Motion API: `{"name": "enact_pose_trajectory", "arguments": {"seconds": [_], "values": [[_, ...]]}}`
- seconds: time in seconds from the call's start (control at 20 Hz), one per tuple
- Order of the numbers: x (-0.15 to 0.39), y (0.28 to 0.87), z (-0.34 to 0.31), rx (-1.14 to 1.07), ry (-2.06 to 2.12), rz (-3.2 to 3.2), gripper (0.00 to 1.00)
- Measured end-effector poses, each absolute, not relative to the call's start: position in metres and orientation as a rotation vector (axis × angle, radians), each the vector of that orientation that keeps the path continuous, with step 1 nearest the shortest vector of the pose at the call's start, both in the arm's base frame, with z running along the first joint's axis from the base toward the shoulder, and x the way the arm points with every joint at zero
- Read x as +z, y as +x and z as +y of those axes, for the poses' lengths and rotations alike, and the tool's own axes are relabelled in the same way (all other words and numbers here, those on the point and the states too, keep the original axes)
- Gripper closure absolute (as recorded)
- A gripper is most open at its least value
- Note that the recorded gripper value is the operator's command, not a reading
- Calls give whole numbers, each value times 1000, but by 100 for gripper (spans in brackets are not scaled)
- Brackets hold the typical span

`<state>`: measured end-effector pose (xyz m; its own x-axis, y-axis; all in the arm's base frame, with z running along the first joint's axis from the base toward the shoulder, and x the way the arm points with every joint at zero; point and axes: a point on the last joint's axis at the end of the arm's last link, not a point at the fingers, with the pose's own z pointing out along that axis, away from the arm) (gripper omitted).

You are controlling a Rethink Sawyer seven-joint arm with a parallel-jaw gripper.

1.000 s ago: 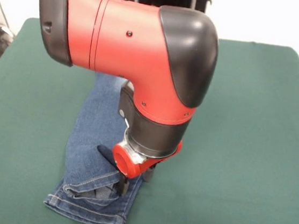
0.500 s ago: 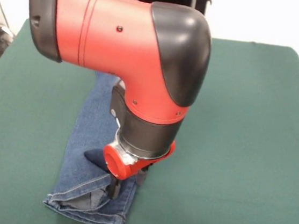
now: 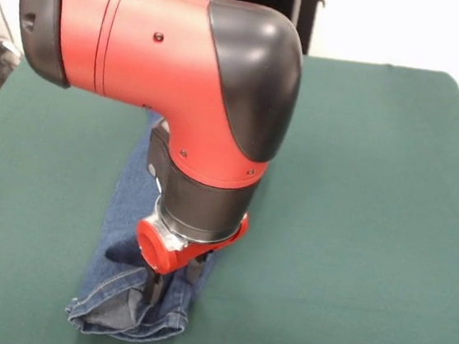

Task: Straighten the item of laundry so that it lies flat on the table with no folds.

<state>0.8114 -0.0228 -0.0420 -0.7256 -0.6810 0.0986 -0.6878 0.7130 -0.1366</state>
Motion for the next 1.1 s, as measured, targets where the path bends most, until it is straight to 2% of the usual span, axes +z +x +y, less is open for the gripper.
{"name": "enact_pose_trajectory", "arguments": {"seconds": [0.8,0.85,1.1], "values": [[-43,811,-28,301,1170,-2846,0],[-43,811,-28,299,1169,-2846,100],[-43,811,-29,297,1167,-2848,100]]}}
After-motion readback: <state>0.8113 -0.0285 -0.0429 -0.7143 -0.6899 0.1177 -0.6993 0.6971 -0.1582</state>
